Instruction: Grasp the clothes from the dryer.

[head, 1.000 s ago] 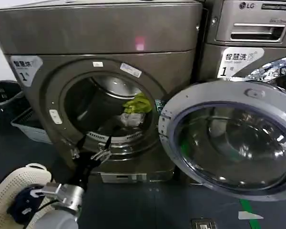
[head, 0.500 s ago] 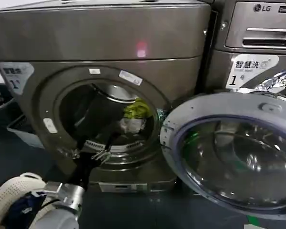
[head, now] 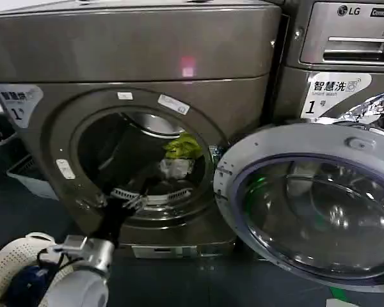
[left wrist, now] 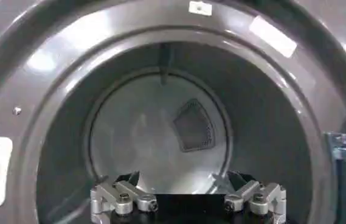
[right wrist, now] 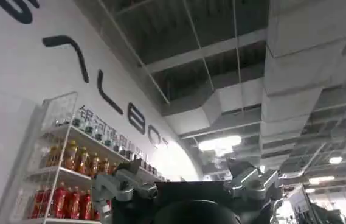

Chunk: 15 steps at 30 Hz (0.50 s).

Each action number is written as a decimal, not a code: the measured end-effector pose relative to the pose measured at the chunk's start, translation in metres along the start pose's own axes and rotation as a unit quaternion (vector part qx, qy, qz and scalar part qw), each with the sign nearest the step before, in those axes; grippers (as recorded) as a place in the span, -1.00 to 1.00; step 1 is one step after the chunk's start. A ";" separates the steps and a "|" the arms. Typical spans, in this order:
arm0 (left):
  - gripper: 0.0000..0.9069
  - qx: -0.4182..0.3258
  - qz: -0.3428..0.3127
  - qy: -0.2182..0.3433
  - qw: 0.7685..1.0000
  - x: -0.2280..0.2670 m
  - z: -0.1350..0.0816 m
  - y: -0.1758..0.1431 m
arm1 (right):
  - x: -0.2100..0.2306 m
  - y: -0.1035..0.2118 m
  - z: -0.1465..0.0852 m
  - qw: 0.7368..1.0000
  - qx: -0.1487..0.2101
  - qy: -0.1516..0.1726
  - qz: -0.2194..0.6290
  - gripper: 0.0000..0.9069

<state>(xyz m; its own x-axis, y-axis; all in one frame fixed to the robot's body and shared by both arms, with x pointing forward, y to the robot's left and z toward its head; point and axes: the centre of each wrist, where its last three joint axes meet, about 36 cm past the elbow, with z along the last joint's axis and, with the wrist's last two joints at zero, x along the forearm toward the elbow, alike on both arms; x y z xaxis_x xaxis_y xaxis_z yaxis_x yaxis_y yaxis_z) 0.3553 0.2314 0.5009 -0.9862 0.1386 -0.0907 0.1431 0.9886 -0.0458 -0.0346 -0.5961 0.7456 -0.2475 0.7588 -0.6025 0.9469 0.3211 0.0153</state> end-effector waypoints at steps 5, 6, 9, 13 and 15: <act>1.00 -0.005 -0.001 -0.001 1.000 -0.038 0.018 0.007 | -0.002 -0.001 -0.005 1.000 0.010 0.006 0.005 1.00; 1.00 -0.006 -0.001 0.000 1.000 -0.047 0.022 0.009 | -0.002 -0.001 -0.006 1.000 0.011 0.007 0.006 1.00; 1.00 -0.008 -0.001 -0.001 1.000 -0.082 0.033 0.011 | -0.001 -0.003 -0.007 1.000 0.015 0.011 0.009 1.00; 1.00 -0.013 0.002 0.005 1.000 -0.134 0.046 0.013 | -0.001 -0.007 -0.010 1.000 0.020 0.013 0.013 1.00; 1.00 -0.019 0.005 0.015 1.000 -0.158 0.050 0.016 | -0.001 -0.009 -0.011 1.000 0.021 0.014 0.016 1.00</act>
<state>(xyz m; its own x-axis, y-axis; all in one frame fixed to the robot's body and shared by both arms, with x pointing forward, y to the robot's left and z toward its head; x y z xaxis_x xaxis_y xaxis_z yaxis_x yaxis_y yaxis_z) 0.5177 0.2225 0.4645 -0.9868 0.1495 -0.0617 0.1502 0.9886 -0.0065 -0.0447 -0.5933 0.7544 -0.2223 0.7838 -0.5799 0.9621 0.2728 -0.0001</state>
